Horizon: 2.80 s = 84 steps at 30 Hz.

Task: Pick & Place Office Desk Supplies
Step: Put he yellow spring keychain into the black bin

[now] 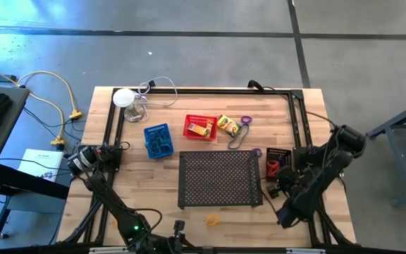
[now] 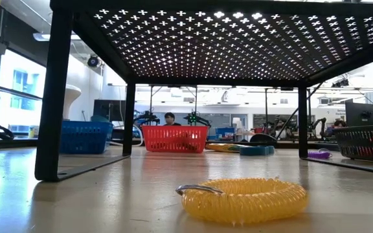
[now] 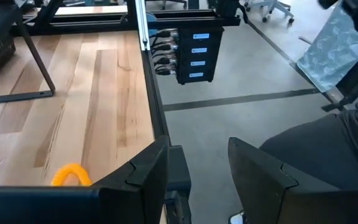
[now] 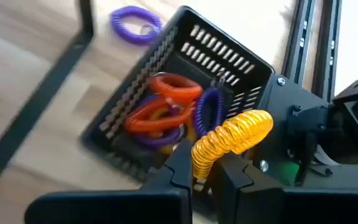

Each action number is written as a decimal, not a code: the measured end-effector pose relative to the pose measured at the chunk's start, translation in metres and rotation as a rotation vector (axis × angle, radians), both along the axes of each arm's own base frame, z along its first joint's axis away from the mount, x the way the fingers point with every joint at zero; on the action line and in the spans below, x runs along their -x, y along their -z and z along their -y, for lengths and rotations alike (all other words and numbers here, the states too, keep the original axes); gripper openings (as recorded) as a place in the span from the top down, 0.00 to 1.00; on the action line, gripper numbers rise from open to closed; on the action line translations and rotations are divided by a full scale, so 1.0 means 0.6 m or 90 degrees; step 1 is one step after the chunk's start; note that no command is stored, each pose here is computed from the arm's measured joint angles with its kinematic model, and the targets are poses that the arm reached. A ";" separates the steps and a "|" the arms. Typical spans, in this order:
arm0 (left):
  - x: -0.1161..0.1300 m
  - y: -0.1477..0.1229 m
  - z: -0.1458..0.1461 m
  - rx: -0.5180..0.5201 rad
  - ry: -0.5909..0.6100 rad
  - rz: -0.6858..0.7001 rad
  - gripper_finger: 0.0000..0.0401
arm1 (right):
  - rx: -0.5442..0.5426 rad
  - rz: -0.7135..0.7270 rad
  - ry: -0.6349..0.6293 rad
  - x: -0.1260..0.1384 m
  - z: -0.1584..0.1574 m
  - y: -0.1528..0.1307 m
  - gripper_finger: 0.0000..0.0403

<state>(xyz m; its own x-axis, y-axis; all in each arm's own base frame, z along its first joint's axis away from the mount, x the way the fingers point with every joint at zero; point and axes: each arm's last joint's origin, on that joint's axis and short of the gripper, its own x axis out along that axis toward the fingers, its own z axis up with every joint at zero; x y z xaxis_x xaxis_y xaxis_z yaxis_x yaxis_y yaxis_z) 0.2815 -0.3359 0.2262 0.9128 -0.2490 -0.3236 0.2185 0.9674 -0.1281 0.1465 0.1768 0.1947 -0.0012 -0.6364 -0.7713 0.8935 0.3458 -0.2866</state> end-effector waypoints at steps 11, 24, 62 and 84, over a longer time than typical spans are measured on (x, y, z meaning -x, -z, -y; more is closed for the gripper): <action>0.000 0.001 0.000 0.014 -0.005 -0.006 0.60 | -0.030 -0.012 -0.002 0.006 0.035 0.041 0.83; -0.006 0.004 -0.007 0.013 -0.016 -0.018 0.60 | -0.012 -0.045 -0.016 -0.001 0.033 0.014 0.45; -0.006 0.015 -0.015 -0.022 -0.023 -0.050 0.60 | -0.016 0.261 -0.876 -0.162 -0.264 0.089 0.46; -0.002 0.015 -0.011 -0.023 -0.018 -0.050 0.60 | -0.009 0.197 -0.802 -0.263 -0.181 0.130 0.51</action>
